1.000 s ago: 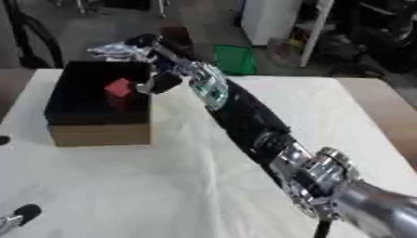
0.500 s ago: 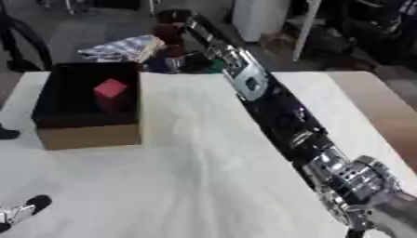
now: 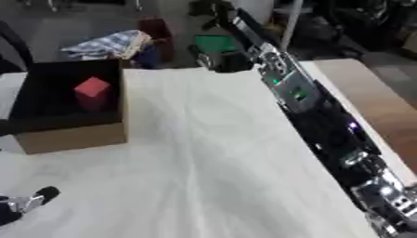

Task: Pick up objects on the table and place them in the box.

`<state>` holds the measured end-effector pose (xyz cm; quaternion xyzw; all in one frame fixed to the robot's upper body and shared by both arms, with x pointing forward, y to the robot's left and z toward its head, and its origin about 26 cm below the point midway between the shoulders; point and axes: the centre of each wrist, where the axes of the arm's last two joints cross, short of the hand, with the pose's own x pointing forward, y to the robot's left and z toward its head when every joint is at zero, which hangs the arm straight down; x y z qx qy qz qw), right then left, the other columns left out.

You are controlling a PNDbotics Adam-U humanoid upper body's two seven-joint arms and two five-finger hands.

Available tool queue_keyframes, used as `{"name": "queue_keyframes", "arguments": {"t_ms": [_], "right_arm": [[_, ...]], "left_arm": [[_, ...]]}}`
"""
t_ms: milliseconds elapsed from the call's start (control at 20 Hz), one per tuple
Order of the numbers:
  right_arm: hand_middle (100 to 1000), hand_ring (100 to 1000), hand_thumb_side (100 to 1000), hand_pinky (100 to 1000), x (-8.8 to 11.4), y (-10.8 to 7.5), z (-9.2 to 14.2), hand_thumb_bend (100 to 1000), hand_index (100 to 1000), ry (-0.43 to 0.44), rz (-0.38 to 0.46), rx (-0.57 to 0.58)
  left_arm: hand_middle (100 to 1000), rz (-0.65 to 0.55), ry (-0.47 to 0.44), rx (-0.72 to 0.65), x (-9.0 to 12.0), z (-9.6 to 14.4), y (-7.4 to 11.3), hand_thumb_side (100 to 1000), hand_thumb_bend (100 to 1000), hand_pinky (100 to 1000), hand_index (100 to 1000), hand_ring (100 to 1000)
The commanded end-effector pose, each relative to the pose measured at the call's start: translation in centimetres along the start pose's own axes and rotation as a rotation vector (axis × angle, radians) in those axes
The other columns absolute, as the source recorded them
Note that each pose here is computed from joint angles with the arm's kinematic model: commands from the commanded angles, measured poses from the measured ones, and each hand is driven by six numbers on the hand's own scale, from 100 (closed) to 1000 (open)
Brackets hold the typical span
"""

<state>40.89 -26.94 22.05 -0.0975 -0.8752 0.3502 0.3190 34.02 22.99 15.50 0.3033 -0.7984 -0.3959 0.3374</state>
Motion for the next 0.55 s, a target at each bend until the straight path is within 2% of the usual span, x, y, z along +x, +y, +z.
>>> {"name": "queue_keyframes", "arguments": {"t_ms": [50,200,550], "right_arm": [[771,896,110,751,4.1,-2.0,0.6,208,890,-0.073,-0.082,0.011],[764,896,129,750,5.0,-1.6,2.3,187,889,-0.036,-0.138,0.019],[750,899,163,749,4.9,-0.6,4.6,149,887,0.021,-0.178,0.003]], "left_arm": [[661,-0.026,0.016,0.021,-0.4,0.2,0.8,100,807,594,786,847],[658,-0.033,0.043,0.022,-0.9,0.7,0.7,100,806,594,788,842],[640,-0.047,0.088,0.058,-1.6,1.2,1.1,100,805,583,781,827]]}}
